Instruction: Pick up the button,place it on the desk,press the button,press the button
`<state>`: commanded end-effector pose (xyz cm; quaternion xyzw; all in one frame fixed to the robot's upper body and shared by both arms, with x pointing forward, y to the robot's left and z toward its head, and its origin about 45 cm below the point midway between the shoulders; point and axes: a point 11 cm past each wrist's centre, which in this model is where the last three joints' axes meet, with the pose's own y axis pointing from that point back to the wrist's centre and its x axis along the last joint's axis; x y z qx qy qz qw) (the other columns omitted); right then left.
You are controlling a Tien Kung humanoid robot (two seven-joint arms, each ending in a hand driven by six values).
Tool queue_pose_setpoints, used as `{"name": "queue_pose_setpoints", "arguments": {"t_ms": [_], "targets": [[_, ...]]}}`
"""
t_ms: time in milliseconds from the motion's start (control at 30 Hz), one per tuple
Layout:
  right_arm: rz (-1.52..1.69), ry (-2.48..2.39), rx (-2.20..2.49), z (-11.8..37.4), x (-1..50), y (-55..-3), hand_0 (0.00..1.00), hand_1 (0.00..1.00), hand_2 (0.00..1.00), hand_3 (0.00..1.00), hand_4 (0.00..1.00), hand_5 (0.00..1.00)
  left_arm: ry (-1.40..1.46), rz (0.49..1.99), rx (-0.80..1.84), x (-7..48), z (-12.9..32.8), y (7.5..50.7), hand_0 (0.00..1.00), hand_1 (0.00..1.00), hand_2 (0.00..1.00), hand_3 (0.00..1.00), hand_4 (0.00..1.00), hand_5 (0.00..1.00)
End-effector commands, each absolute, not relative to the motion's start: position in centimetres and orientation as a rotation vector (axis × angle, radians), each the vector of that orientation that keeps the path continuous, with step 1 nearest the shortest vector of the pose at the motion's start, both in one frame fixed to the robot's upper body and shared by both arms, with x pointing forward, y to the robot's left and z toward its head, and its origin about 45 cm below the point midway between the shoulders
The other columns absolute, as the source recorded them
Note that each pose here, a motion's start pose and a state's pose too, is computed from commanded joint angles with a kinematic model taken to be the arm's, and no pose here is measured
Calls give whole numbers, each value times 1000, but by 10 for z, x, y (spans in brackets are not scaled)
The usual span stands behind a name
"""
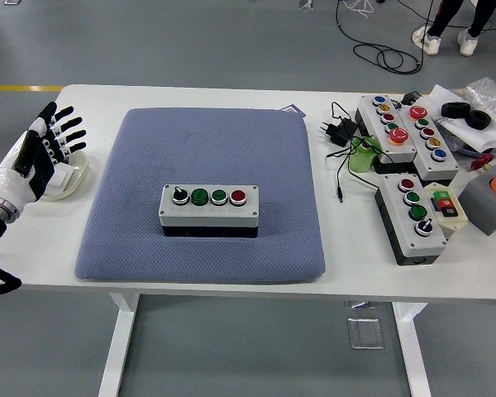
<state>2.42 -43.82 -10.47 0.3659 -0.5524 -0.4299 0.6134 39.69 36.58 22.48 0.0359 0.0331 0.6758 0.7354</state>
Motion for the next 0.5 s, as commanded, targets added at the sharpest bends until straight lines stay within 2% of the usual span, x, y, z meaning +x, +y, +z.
{"name": "queue_pose_setpoints", "arguments": {"t_ms": [500], "targets": [[-987, -1271, 844, -104, 26, -439, 702, 696, 768, 622, 421, 254, 76, 1457, 89, 399, 222, 356, 811, 862, 941, 926, 727, 998]]}}
